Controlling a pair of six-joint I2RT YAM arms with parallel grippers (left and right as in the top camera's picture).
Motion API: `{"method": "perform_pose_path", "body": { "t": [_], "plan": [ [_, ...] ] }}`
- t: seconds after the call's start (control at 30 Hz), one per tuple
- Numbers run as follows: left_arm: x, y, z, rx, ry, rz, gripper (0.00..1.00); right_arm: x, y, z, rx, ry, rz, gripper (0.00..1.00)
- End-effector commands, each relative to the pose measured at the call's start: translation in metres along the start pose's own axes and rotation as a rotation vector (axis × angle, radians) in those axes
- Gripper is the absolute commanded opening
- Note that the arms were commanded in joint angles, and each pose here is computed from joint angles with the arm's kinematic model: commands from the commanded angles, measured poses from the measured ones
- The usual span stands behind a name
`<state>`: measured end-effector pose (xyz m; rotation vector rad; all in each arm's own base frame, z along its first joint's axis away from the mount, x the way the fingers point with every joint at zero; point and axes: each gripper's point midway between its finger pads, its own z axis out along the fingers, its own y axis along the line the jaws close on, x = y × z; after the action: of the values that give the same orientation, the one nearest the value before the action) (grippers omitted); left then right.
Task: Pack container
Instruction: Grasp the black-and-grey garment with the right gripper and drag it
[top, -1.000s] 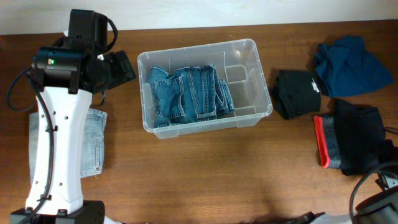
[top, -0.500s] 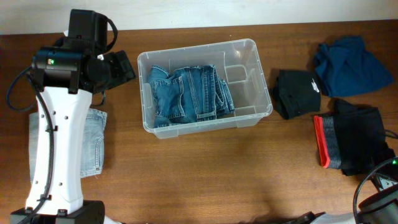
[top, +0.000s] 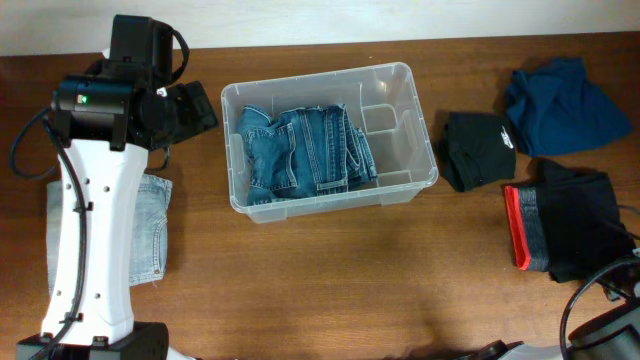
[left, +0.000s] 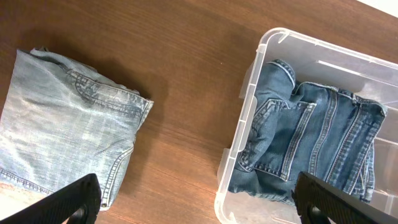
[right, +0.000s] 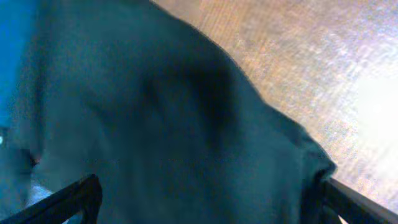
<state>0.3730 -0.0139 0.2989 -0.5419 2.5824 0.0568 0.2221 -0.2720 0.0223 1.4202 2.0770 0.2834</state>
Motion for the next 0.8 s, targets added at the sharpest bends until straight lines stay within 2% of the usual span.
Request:
{"method": "perform_pose_path", "body": {
  "t": [0.0, 0.3, 0.4, 0.47, 0.6, 0.7, 0.77],
  "plan": [
    [0.000, 0.001, 0.002, -0.006, 0.006, 0.008, 0.99, 0.046, 0.015, 0.014, -0.159, 0.133, 0.044, 0.99],
    [0.000, 0.001, 0.002, -0.006, 0.005, 0.008, 0.99, 0.050, 0.039, 0.007, -0.306, 0.154, 0.011, 1.00],
    [0.000, 0.001, 0.002, -0.006, 0.005, 0.008, 0.99, 0.052, 0.039, 0.007, -0.305, 0.161, 0.005, 0.94],
    [0.000, 0.001, 0.002, -0.006, 0.005, 0.008, 0.99, 0.053, 0.038, 0.007, -0.306, 0.163, -0.014, 0.88],
    [0.000, 0.001, 0.002, -0.006, 0.005, 0.008, 0.99, 0.056, 0.036, 0.007, -0.296, 0.170, -0.032, 0.60],
    [0.000, 0.001, 0.002, -0.006, 0.005, 0.008, 0.99, 0.056, 0.035, 0.007, -0.290, 0.171, -0.031, 0.56],
    [0.000, 0.001, 0.002, -0.006, 0.005, 0.008, 0.99, 0.056, 0.035, 0.007, -0.290, 0.172, -0.030, 0.44]
  ]
}}
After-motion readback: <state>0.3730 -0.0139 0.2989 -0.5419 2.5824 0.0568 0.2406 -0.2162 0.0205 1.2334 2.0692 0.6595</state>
